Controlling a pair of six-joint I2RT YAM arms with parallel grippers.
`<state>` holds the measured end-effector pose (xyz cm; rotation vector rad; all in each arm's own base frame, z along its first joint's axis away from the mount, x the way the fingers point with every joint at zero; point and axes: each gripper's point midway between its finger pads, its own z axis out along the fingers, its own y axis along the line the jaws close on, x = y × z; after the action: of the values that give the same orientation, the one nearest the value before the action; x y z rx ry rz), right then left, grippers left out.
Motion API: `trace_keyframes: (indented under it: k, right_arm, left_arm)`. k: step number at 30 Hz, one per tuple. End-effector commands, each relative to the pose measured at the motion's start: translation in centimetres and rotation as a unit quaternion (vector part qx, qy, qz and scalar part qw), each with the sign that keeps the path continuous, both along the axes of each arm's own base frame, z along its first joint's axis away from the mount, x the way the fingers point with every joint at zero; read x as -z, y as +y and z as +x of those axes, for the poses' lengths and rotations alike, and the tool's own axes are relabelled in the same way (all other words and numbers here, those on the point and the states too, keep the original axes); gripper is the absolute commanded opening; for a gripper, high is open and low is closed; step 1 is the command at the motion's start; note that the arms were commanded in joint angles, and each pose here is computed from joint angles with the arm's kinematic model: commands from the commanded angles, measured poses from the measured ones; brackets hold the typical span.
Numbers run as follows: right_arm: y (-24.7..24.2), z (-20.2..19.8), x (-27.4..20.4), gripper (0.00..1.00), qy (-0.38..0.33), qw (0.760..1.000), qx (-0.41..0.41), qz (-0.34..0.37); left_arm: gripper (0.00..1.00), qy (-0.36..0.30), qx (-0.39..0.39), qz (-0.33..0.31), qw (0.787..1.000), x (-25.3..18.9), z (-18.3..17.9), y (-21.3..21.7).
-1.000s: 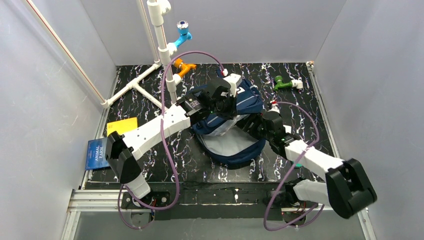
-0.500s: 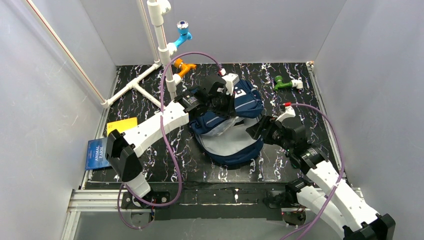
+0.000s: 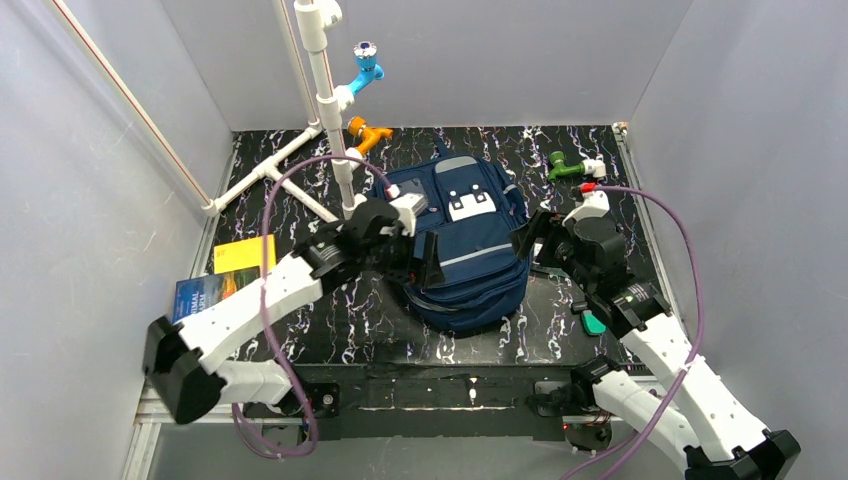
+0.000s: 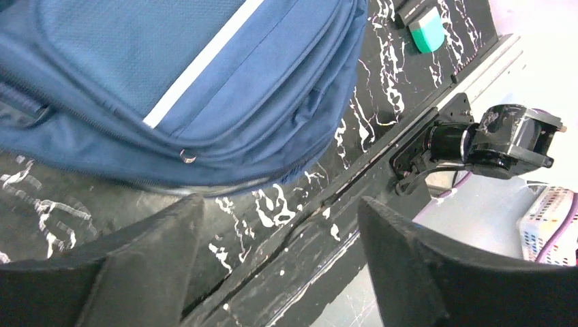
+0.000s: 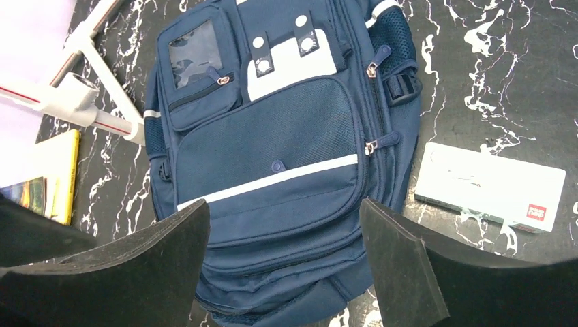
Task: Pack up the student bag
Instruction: Pick up the book at the corner of the board.
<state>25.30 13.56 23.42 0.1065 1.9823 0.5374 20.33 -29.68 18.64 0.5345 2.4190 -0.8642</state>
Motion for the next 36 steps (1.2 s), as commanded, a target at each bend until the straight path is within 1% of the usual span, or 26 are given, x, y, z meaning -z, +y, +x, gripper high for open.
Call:
trace_keyframes:
  k: [1, 3, 6, 8, 13, 18, 20, 23, 24, 25, 26, 27, 29, 31, 33, 34, 36]
  right_arm:
    - [0.5, 0.7, -1.5, 0.87, -0.021, 1.0, -0.008, 0.002]
    - [1.3, 0.9, -1.7, 0.86, -0.019, 0.999, -0.023, 0.013]
    - [2.7, 1.2, -1.4, 0.84, -0.006, 0.999, -0.046, 0.027]
    - [3.6, 1.2, -1.2, 0.83, 0.006, 0.997, -0.061, 0.039]
    - [4.7, 1.4, -0.5, 0.81, 0.031, 0.995, -0.072, 0.059]
    - [5.1, 1.9, -0.3, 0.8, 0.047, 0.995, -0.063, 0.069]
    - [5.3, 2.0, -0.2, 0.79, 0.054, 0.994, -0.059, 0.079]
    - [5.7, 1.8, 0.4, 0.77, 0.067, 0.992, -0.058, 0.09]
    - [5.9, 1.7, 0.7, 0.77, 0.07, 0.992, -0.057, 0.092]
    - [6.0, 1.6, 1.0, 0.77, 0.073, 0.991, -0.055, 0.093]
    - [6.1, 1.5, 1.3, 0.77, 0.075, 0.991, -0.055, 0.096]
    - [6.3, 1.4, 1.5, 0.77, 0.075, 0.991, -0.056, 0.097]
    - [6.7, 1.2, 1.6, 0.77, 0.074, 0.99, -0.061, 0.102]
    - [7.3, 1.0, 1.3, 0.78, 0.074, 0.989, -0.071, 0.105]
    - [7.8, 1.0, 1.1, 0.78, 0.075, 0.989, -0.086, 0.097]
    - [8.0, 1.1, 1.1, 0.78, 0.076, 0.989, -0.093, 0.089]
    - [8.7, 1.0, 1.3, 0.78, 0.086, 0.987, -0.117, 0.072]
  left_arm:
    - [0.87, -0.023, -0.07, 0.012, 0.997, -1.1, -1.2, 4.6]
    - [0.88, -0.022, -0.104, 0.036, 0.994, -0.3, -1.7, 6.9]
    - [0.93, -0.026, -0.193, 0.081, 0.978, 1.2, -1.8, 11.4]
    - [0.97, -0.022, -0.24, 0.094, 0.966, 1.9, -2.0, 13.8]
    - [0.98, -0.001, -0.35, 0.123, 0.929, 3.6, -2.1, 19.5]
    - [0.98, 0.054, -0.448, 0.128, 0.883, 5.3, -1.4, 23.6]
    - [0.98, 0.087, -0.488, 0.115, 0.861, 6.1, -1.0, 24.7]
    - [0.98, 0.133, -0.551, 0.091, 0.819, 6.9, -0.8, 26.6]
    - [0.98, 0.14, -0.573, 0.09, 0.803, 6.9, -1.0, 27.5]
    - [0.98, 0.147, -0.603, 0.091, 0.779, 6.8, -1.4, 28.4]
    - [0.98, 0.149, -0.625, 0.089, 0.761, 6.7, -1.7, 29.1]
    - [0.98, 0.15, -0.655, 0.081, 0.736, 6.6, -2.1, 30.1]
    - [0.98, 0.144, -0.692, 0.062, 0.704, 6.8, -2.6, 31.1]
    - [0.98, 0.128, -0.718, 0.034, 0.683, 7.0, -2.5, 31.8]
    - [0.98, 0.124, -0.742, 0.022, 0.659, 7.5, -2.5, 32.5]
    - [0.98, 0.126, -0.753, 0.02, 0.645, 7.8, -2.6, 32.8]
    - [0.98, 0.131, -0.782, 0.018, 0.609, 8.6, -3.1, 33.7]
